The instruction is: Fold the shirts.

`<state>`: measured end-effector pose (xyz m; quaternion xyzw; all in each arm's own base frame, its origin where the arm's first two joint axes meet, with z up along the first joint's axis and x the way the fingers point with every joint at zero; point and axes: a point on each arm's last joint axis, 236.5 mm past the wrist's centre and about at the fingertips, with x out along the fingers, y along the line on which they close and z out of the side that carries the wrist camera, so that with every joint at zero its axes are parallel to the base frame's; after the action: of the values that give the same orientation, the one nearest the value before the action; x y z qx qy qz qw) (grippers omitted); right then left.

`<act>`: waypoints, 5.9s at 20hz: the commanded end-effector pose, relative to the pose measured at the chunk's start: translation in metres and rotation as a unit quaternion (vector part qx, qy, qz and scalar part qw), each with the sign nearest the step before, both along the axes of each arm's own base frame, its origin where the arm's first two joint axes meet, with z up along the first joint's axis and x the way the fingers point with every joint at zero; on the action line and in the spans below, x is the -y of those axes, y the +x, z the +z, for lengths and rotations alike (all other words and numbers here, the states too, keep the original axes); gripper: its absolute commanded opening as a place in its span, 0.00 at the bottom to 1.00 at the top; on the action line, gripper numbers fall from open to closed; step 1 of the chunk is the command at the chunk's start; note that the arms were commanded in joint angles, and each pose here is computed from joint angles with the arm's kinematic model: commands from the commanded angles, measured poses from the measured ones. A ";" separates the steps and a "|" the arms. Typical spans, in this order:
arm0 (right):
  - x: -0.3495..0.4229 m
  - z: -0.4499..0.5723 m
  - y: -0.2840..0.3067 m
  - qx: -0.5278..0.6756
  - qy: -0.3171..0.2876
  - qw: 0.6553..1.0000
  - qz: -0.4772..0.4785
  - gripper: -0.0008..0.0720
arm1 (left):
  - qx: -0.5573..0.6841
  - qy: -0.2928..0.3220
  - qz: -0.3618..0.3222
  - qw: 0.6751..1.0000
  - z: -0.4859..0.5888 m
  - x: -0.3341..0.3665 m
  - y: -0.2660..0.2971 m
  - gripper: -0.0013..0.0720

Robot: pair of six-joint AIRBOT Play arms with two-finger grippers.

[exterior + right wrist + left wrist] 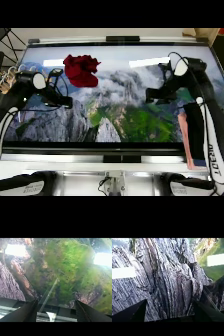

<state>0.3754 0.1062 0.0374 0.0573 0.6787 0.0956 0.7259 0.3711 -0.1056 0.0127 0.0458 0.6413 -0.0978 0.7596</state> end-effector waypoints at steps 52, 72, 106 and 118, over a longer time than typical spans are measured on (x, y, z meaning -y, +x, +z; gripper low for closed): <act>0.013 0.102 0.040 0.227 -0.010 0.974 0.003 0.82 | 0.434 -0.253 -0.032 0.864 0.299 0.075 0.163 0.05; 0.007 0.022 -0.070 0.070 0.018 0.997 -0.008 0.94 | 0.066 0.041 -0.044 0.996 0.084 0.030 0.009 0.91; -0.024 -0.039 -0.004 0.054 0.046 0.991 0.110 0.13 | 0.246 -0.249 0.080 0.933 0.122 0.016 0.076 0.06; 0.023 0.441 -0.107 0.687 0.035 0.724 0.045 0.13 | 0.676 -0.273 -0.036 0.684 0.557 0.000 -0.143 0.06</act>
<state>0.3250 0.0991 0.4121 -0.0405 0.0993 0.1822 0.9774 0.2846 -0.1121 0.5381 -0.0984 -0.0595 -0.2438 0.9630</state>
